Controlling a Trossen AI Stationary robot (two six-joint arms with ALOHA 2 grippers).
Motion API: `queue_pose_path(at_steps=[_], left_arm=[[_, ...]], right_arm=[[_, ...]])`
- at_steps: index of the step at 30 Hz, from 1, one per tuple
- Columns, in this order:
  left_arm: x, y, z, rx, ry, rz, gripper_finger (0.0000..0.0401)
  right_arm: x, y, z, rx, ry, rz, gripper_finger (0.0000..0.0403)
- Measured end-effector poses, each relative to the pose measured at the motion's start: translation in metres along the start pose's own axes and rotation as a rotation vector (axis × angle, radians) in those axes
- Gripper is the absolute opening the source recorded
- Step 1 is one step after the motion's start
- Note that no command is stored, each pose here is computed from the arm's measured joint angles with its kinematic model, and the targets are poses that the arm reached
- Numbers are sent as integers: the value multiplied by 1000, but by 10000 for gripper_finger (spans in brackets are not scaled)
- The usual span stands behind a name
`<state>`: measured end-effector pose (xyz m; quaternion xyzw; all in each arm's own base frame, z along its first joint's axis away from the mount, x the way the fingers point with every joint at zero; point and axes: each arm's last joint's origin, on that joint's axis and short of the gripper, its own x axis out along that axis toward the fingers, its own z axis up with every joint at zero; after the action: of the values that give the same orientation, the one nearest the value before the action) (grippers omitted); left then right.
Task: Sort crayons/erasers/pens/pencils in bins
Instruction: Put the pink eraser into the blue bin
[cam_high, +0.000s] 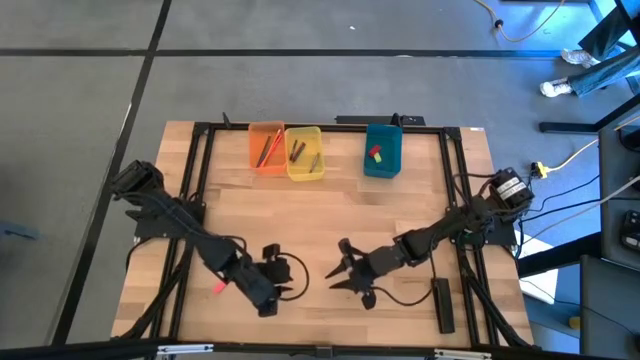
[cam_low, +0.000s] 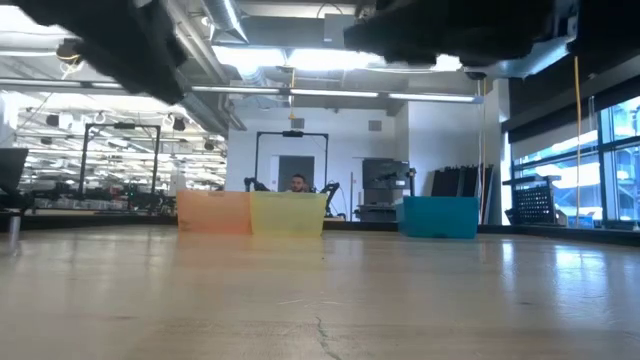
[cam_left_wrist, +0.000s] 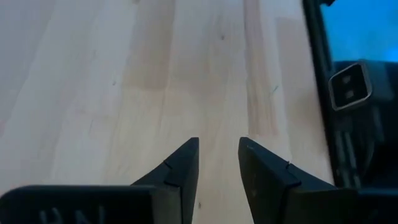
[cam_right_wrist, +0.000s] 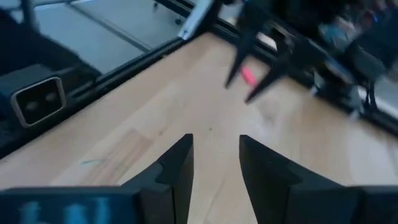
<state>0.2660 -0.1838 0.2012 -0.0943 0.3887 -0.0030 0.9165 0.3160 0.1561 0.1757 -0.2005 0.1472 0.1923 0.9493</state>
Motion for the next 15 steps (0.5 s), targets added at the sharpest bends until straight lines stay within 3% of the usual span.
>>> queue_pose_path(at_steps=[8, 11, 15], left_arm=[[6, 11, 15, 13, -40, -31, 107], [7, 14, 14, -39, 16, -63, 107], [4, 20, 1, -222, 209, -47, 107]], right_arm=[[3, 1, 18, -265, -38, -3, 131], [3, -1, 20, -271, -36, -6, 131], [4, -4, 19, -211, -27, -10, 131]])
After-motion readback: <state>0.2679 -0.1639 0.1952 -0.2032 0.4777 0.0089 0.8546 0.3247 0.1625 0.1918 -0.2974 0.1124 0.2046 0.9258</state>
